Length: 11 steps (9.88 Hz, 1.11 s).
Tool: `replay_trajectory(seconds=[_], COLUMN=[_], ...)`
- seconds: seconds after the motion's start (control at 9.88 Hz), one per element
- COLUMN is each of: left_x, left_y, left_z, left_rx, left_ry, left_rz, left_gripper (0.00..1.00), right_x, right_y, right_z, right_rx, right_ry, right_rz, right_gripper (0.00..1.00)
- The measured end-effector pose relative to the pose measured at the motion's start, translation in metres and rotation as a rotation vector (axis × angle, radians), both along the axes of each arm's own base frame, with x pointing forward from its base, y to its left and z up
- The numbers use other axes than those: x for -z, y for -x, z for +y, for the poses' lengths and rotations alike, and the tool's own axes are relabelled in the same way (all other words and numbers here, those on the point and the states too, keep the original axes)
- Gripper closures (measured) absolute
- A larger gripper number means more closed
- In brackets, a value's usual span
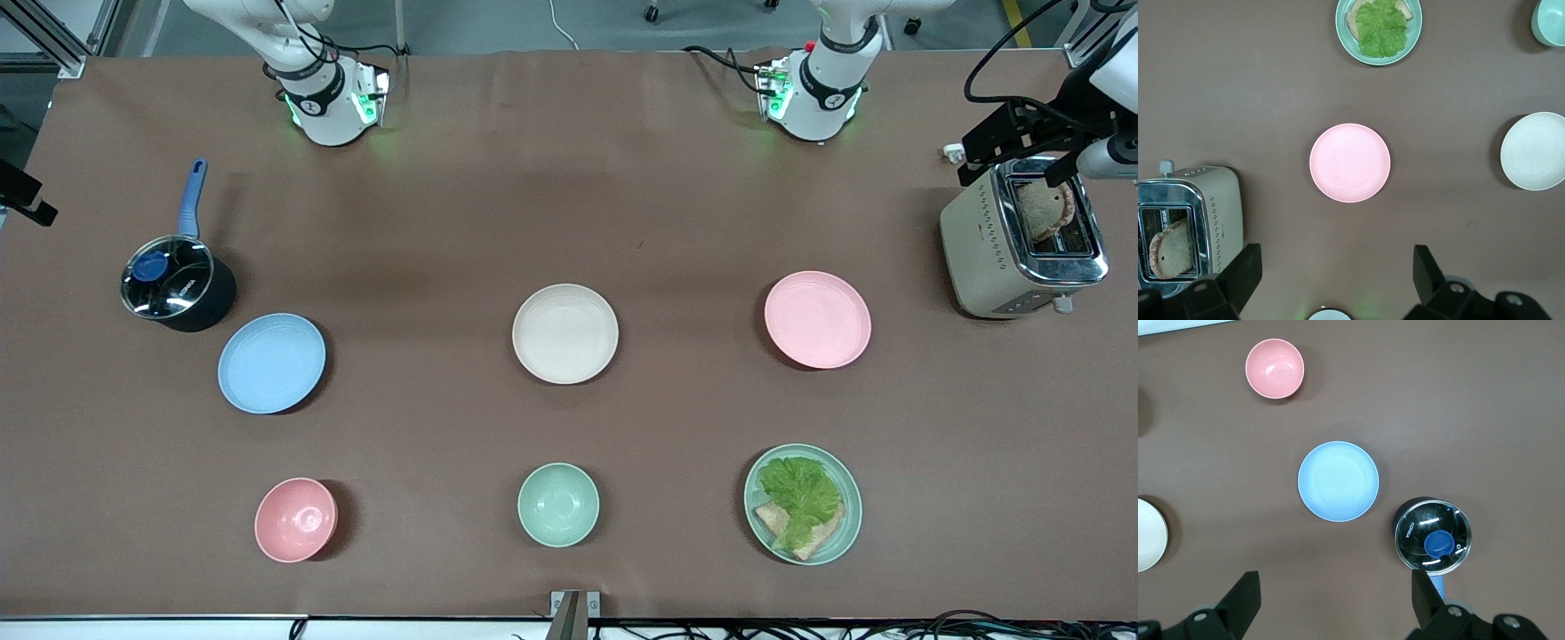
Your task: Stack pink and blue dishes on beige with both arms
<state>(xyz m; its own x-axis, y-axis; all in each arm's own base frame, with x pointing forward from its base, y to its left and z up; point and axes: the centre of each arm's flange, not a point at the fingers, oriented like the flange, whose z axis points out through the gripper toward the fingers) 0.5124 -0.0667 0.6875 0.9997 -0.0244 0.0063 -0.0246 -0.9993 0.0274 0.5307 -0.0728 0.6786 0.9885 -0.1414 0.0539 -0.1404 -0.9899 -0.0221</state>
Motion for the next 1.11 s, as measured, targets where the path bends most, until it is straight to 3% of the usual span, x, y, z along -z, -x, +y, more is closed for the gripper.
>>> replay_trajectory(seconds=[0.41,0.71,0.91,1.11], left_x=[0.002,0.029,0.086,0.170], left_y=[-0.001,-0.020,-0.044,-0.057], left_z=[0.004,0.035,0.064,0.081], left_rx=[-0.006,-0.061,-0.067,-0.051], left_ry=[0.000,0.002,0.007,0.068], left_rz=[0.004,0.042,0.042,0.060], left_gripper=[0.00,0.00,0.00,0.00], right_x=[0.000,0.001,0.012,0.048], right_y=[0.000,-0.001,-0.006,-0.020], right_z=[0.000,0.000,-0.001,-0.005], right_rx=[0.000,0.000,-0.002,-0.065], right_ry=[0.000,0.000,-0.002,-0.010], right_rz=[0.001,0.003,0.024,0.081], right_gripper=[0.00,0.00,0.00,0.00])
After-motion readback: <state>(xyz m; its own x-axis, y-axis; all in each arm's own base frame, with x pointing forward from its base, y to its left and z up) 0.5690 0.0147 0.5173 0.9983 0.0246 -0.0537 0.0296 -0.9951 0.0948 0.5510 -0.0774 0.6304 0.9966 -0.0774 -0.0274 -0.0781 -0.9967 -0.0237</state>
